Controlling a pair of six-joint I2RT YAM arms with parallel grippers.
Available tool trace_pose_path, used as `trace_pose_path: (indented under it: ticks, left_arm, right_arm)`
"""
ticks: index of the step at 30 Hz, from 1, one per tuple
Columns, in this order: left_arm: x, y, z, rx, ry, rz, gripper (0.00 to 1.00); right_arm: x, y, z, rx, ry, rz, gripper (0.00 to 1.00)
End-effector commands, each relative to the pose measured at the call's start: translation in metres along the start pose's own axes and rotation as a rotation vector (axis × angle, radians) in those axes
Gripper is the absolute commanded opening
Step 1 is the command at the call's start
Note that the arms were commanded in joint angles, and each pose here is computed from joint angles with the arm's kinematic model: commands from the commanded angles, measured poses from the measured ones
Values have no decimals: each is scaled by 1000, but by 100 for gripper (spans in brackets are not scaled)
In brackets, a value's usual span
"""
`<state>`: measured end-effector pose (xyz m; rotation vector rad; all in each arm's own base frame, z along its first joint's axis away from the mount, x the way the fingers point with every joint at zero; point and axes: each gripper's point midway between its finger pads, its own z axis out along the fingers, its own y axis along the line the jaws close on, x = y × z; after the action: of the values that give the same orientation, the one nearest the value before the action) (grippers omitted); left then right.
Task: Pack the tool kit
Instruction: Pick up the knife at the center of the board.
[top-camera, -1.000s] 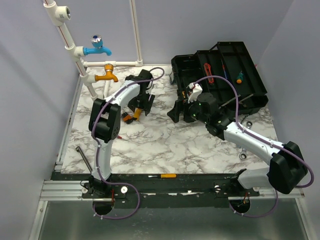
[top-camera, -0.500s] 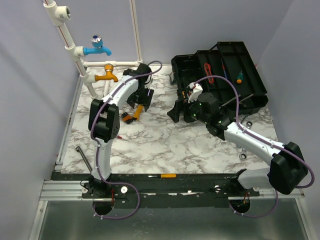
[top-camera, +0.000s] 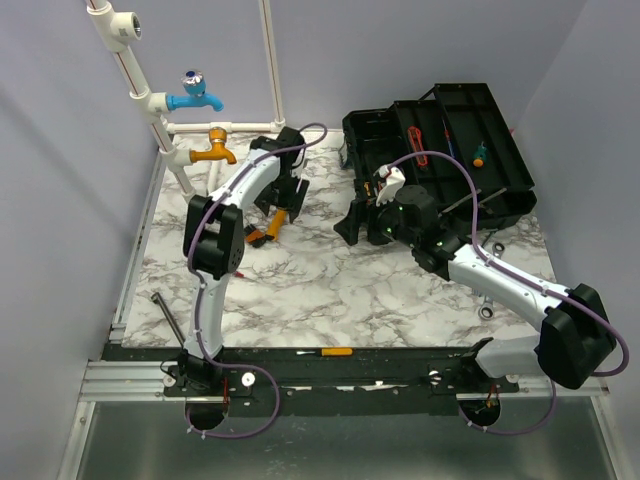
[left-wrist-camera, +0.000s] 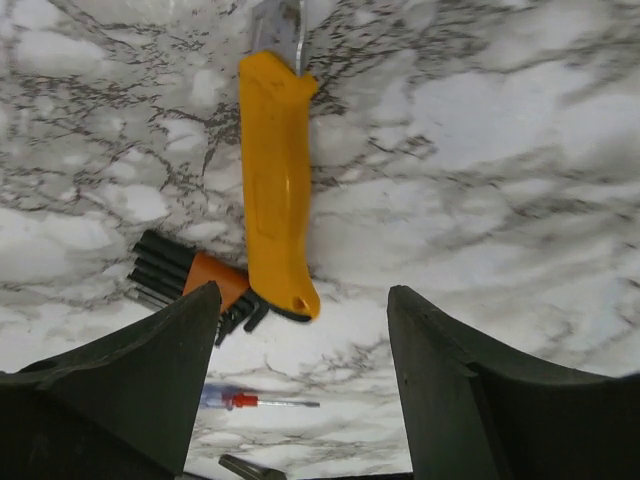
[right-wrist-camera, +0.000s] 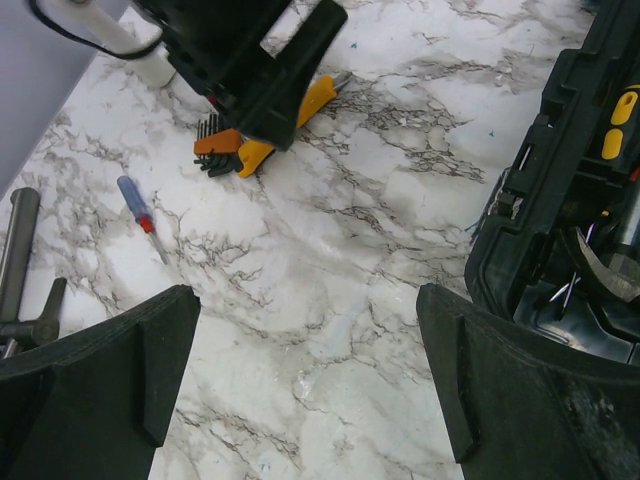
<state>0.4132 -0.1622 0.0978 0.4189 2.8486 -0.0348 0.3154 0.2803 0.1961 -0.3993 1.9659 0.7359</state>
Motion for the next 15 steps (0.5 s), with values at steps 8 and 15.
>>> trace_pose_path:
  ticks: [8, 15]
  left_arm:
    - [31, 7, 34, 52, 190, -7, 1]
    - [32, 8, 32, 70, 173, -45, 0]
  right_arm:
    - [-8, 10, -7, -37, -35, 2, 100]
    - [-6, 8, -7, -29, -32, 0, 100]
